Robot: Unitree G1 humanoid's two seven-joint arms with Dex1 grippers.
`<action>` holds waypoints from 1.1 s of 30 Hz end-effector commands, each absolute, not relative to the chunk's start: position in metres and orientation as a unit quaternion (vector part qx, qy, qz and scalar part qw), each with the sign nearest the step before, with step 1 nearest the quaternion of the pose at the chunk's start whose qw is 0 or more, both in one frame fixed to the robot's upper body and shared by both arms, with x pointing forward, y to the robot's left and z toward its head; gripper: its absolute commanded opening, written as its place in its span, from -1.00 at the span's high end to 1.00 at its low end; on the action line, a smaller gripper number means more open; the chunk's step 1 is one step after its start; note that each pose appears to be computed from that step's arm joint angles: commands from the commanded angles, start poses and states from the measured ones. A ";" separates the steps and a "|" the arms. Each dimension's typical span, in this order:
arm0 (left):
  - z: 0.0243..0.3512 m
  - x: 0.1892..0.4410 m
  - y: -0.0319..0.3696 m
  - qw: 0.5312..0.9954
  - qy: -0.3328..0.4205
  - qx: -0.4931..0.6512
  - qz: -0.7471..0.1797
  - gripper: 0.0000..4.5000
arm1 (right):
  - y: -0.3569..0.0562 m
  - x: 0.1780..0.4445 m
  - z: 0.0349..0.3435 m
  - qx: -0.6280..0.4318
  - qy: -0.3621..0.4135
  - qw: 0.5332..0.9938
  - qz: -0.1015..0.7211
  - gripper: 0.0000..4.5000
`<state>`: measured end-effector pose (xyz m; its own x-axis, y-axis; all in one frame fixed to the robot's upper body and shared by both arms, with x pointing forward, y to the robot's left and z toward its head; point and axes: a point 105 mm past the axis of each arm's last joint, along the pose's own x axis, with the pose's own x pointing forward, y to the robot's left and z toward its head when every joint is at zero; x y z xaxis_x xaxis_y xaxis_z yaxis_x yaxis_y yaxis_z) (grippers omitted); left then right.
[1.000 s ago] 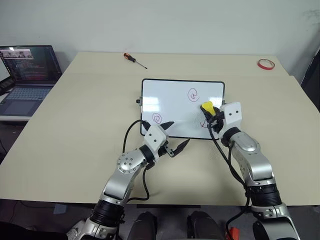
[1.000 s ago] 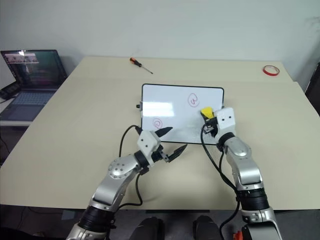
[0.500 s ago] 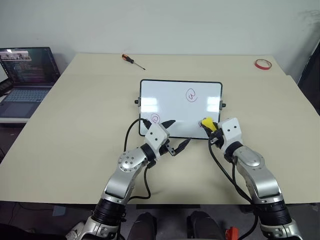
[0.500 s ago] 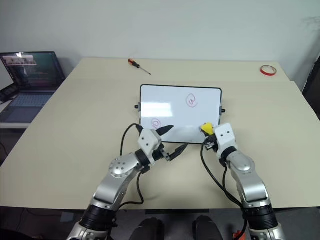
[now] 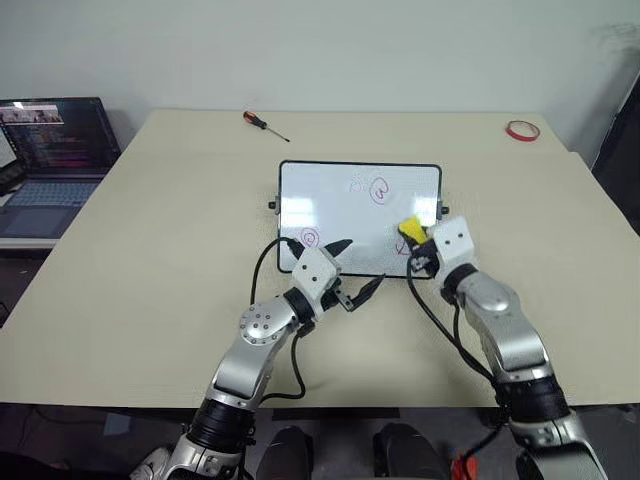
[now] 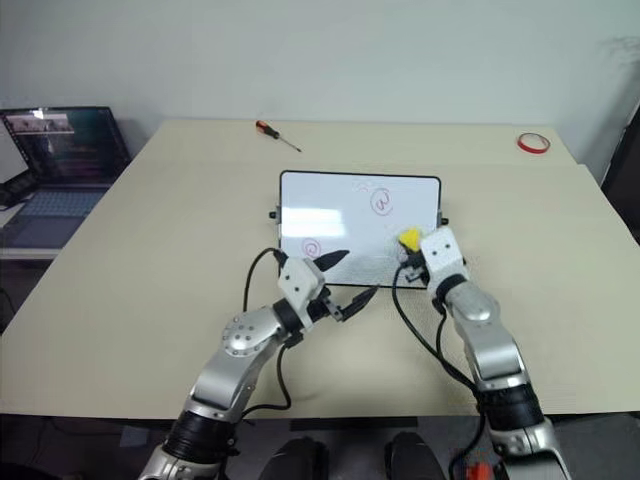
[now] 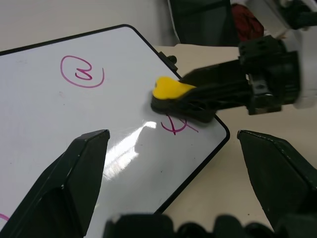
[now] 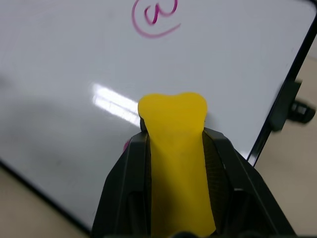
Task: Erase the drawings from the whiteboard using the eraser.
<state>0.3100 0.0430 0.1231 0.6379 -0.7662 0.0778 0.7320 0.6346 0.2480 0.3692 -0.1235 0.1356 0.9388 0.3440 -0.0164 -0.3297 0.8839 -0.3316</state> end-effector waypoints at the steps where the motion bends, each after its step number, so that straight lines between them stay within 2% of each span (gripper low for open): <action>1: 0.136 0.306 0.038 0.893 -0.114 0.104 -0.423 -1.00 | -0.123 0.376 0.148 -0.171 -0.050 0.970 0.163 0.51; 6: 0.138 0.306 0.041 0.895 -0.115 0.105 -0.419 -1.00 | -0.122 0.374 0.135 -0.186 -0.026 0.966 0.178 0.51; 12: 0.137 0.306 0.042 0.897 -0.113 0.105 -0.413 -1.00 | -0.129 0.347 0.100 -0.216 0.038 0.950 0.222 0.51; 17: 0.137 0.305 0.040 0.897 -0.112 0.103 -0.416 -1.00 | -0.145 0.331 0.079 -0.237 0.084 0.942 0.221 0.51; 26: 0.136 0.304 0.033 0.892 -0.116 0.096 -0.425 -1.00 | -0.165 0.331 0.087 -0.255 0.081 0.944 0.192 0.51; 30: 0.137 0.305 0.030 0.890 -0.118 0.095 -0.429 -1.00 | -0.155 0.344 0.106 -0.251 0.042 0.949 0.185 0.51; 33: 0.138 0.304 0.028 0.888 -0.119 0.095 -0.434 -1.00 | -0.136 0.356 0.127 -0.262 -0.016 0.946 0.189 0.51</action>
<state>0.3074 0.0346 0.1263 0.6236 -0.7767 0.0887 0.7424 0.6240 0.2439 0.3484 -0.1359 0.1135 0.9123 0.3875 -0.1321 -0.4024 0.7893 -0.4638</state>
